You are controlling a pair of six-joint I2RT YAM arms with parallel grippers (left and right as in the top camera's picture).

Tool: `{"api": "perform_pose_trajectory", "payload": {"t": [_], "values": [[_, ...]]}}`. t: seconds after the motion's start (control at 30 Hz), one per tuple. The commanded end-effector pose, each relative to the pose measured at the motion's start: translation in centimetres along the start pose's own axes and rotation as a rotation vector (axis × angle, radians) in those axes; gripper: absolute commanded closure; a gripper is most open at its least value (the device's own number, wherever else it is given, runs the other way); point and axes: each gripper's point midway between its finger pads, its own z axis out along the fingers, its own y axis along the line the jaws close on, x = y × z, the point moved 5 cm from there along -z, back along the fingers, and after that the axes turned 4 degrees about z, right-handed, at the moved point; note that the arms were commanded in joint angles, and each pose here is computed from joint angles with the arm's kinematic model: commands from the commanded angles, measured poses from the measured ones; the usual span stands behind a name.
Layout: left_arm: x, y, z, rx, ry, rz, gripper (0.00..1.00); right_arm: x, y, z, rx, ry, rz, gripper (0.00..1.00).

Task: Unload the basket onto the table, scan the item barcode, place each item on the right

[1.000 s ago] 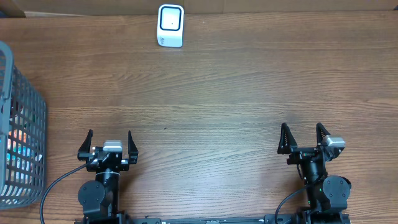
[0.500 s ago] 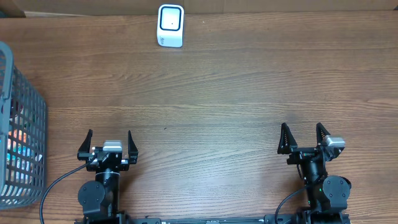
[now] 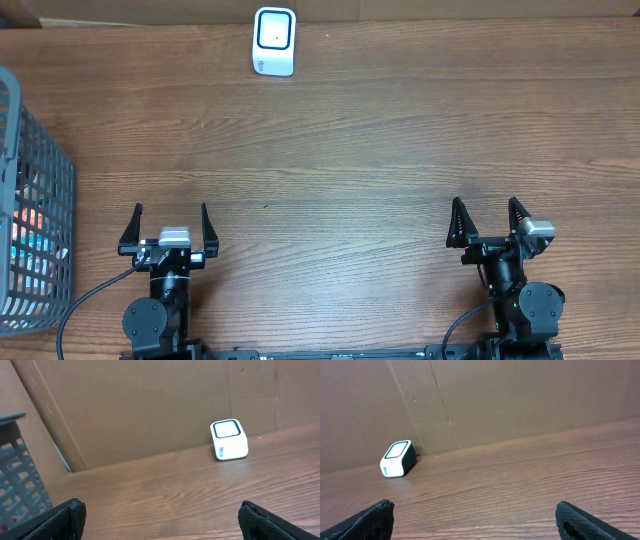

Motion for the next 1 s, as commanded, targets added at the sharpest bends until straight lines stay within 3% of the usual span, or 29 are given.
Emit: {"api": "perform_pose_trajectory", "payload": {"t": [0.0,0.27,0.47,0.8,0.97], "values": [[-2.3,0.1,-0.4,0.033,-0.057,-0.068,0.00,0.2,-0.1,0.0,0.000,-0.004,0.000,0.00],[-7.5,1.4,-0.2,0.082,0.016,-0.074,0.00,0.2,-0.1,0.0,-0.001,-0.004,0.000,0.00],[-11.9,2.9,2.6,0.131,0.190,-0.128,0.00,0.2,-0.1,0.0,-0.001,-0.004,0.000,0.00],[-18.8,2.6,8.3,0.442,0.541,-0.236,0.00,0.2,-0.1,0.0,-0.001,-0.004,0.000,0.00],[-18.7,1.6,11.3,0.544,0.617,-0.319,0.00,0.2,-0.1,0.0,-0.001,-0.004,0.000,0.00]]}}
